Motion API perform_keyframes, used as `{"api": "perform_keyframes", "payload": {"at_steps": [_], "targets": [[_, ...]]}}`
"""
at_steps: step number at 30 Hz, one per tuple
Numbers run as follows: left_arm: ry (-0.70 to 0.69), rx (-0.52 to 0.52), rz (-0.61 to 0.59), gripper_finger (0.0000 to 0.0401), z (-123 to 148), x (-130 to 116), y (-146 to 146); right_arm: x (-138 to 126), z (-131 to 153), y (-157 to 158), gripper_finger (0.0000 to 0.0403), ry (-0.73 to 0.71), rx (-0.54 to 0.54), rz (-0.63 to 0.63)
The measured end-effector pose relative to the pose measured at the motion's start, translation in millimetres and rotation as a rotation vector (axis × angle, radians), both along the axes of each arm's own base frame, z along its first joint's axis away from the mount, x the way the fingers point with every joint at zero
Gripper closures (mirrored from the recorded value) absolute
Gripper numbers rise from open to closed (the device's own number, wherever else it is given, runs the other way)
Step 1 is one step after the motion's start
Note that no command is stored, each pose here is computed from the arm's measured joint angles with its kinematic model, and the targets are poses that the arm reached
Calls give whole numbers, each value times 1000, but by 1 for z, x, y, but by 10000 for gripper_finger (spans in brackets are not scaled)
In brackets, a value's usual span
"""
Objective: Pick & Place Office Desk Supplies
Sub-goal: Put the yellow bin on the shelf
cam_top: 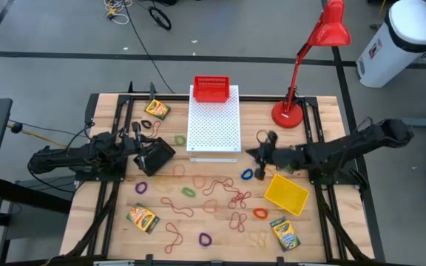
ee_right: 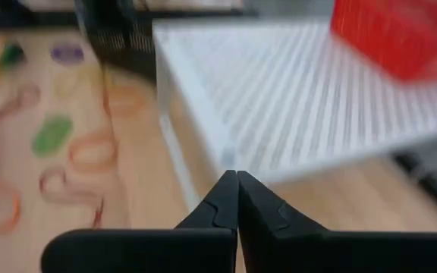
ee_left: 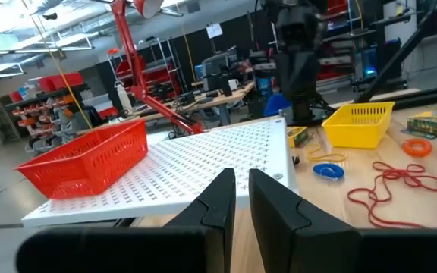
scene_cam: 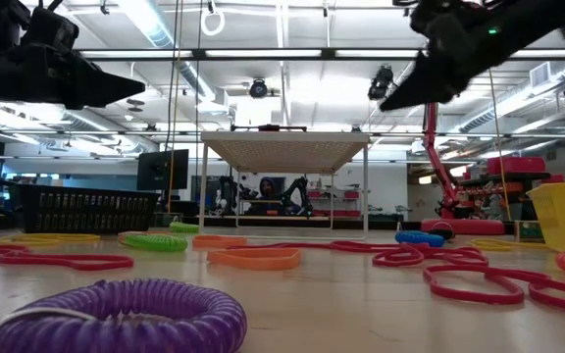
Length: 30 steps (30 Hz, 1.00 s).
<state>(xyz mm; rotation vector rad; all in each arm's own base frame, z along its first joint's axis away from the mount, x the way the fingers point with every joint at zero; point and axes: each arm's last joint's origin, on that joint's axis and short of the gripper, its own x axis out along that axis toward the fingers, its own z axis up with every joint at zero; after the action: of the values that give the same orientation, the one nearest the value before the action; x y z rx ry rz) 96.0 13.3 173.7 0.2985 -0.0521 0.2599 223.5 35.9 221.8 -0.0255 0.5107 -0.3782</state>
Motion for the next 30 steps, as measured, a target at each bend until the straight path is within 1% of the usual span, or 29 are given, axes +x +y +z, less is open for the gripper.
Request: {"api": "perform_keyframes", "payload": {"at_steps": [3, 6, 10, 14, 16, 20, 22, 24, 26, 30], "targets": [[-16, -31, -4, 351, 1, 0, 0, -5, -1, 21, 399, 89, 55, -25], [-68, -61, -9, 351, 5, 0, 0, -12, -3, 39, 399, 199, 98, -51], [-117, -192, -43, 351, 7, 0, -1, -15, -1, 58, 398, 334, 150, -107], [-141, -319, -68, 351, 6, 0, -1, -15, 5, 77, 398, 480, 226, -164], [-137, -337, -69, 351, 6, 0, -1, -14, 6, 88, 390, 552, 256, -190], [-121, -325, -71, 351, 4, 1, -1, -13, 3, 108, 346, 635, 342, -235], [-97, -325, -101, 354, 3, 2, -2, -14, -3, 117, 318, 676, 386, -258], [-56, -325, -140, 367, 0, 3, -3, -16, -9, 124, 290, 704, 421, -280], [-31, -326, -164, 388, -2, 4, -4, -19, -14, 130, 265, 732, 435, -296], [15, -298, -156, 396, -5, 7, -3, -23, -20, 140, 231, 756, 443, -302]]}}
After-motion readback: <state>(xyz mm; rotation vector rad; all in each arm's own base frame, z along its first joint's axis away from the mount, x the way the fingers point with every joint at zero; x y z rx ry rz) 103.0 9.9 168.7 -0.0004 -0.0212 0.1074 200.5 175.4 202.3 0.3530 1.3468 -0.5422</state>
